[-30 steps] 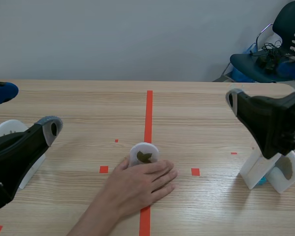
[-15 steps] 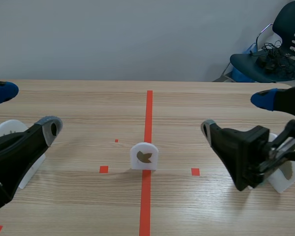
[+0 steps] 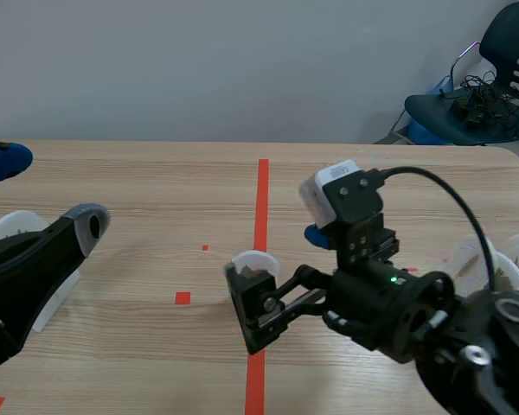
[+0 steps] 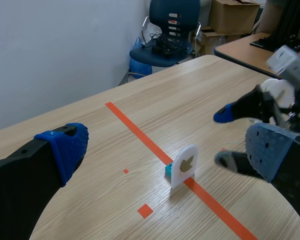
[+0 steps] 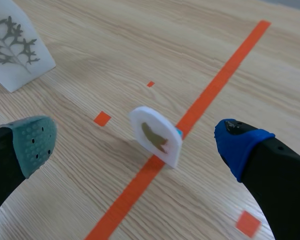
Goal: Do the leaf sorting experiment
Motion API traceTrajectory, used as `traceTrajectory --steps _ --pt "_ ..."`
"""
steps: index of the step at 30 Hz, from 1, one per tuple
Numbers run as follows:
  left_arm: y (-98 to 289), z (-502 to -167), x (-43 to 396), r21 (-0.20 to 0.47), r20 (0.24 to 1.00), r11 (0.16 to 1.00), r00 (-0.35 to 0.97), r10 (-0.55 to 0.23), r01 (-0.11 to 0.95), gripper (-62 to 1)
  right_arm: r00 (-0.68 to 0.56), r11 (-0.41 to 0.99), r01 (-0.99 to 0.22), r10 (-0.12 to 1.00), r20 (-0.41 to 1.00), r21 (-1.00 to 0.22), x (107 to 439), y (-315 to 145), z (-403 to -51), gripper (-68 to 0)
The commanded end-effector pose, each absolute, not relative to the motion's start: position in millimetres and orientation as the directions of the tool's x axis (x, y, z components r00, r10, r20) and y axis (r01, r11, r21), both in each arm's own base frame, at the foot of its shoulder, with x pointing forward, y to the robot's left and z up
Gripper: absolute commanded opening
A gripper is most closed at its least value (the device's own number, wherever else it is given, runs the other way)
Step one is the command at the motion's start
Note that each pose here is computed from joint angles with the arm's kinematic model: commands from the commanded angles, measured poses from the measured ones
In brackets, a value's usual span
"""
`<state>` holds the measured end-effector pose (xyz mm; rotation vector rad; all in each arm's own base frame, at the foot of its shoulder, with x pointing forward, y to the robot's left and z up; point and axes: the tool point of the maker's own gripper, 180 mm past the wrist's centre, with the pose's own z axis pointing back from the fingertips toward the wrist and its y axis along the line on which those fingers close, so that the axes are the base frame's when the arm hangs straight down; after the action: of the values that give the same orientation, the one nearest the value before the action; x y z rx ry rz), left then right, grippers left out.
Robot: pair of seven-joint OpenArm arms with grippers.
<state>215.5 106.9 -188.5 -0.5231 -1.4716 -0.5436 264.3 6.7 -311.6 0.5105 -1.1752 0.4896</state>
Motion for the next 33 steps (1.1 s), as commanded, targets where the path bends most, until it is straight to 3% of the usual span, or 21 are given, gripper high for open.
traceTrajectory --steps 1,7,15,20,25,28,33 --pt "104.9 -181.8 216.0 -0.003 1.000 0.771 0.004 0.001 0.637 1.4 0.283 0.787 -0.607 0.080 0.956 0.113 274.8 11.9 -307.6 0.4" --pt "104.9 -181.8 216.0 -0.003 1.000 0.771 0.004 0.001 0.637 1.4 0.322 0.817 -0.568 0.103 0.941 0.104 290.5 25.1 -346.0 0.4" --pt "104.9 -181.8 216.0 -0.003 1.000 0.771 0.004 0.001 0.637 1.4 0.318 0.820 -0.566 0.115 0.941 0.091 307.4 33.1 -361.1 -1.0" --pt "104.9 -181.8 216.0 -0.003 1.000 0.771 0.004 0.001 0.637 1.4 0.324 0.820 -0.565 0.122 0.938 0.088 309.9 32.5 -363.5 -31.0" --pt "104.9 -181.8 216.0 -0.003 1.000 0.771 0.004 0.001 0.637 1.4 0.333 0.821 -0.565 0.128 0.934 0.088 309.1 32.1 -365.6 -50.1" --pt "104.9 -181.8 216.0 -0.003 1.000 0.771 0.004 0.001 0.637 1.4 0.337 0.820 -0.565 0.135 0.932 0.086 308.7 31.1 -367.0 -57.5" --pt "104.9 -181.8 216.0 -0.003 1.000 0.771 0.004 0.001 0.637 1.4 0.314 0.814 -0.580 0.187 0.931 0.033 308.6 24.3 -369.5 -61.6"
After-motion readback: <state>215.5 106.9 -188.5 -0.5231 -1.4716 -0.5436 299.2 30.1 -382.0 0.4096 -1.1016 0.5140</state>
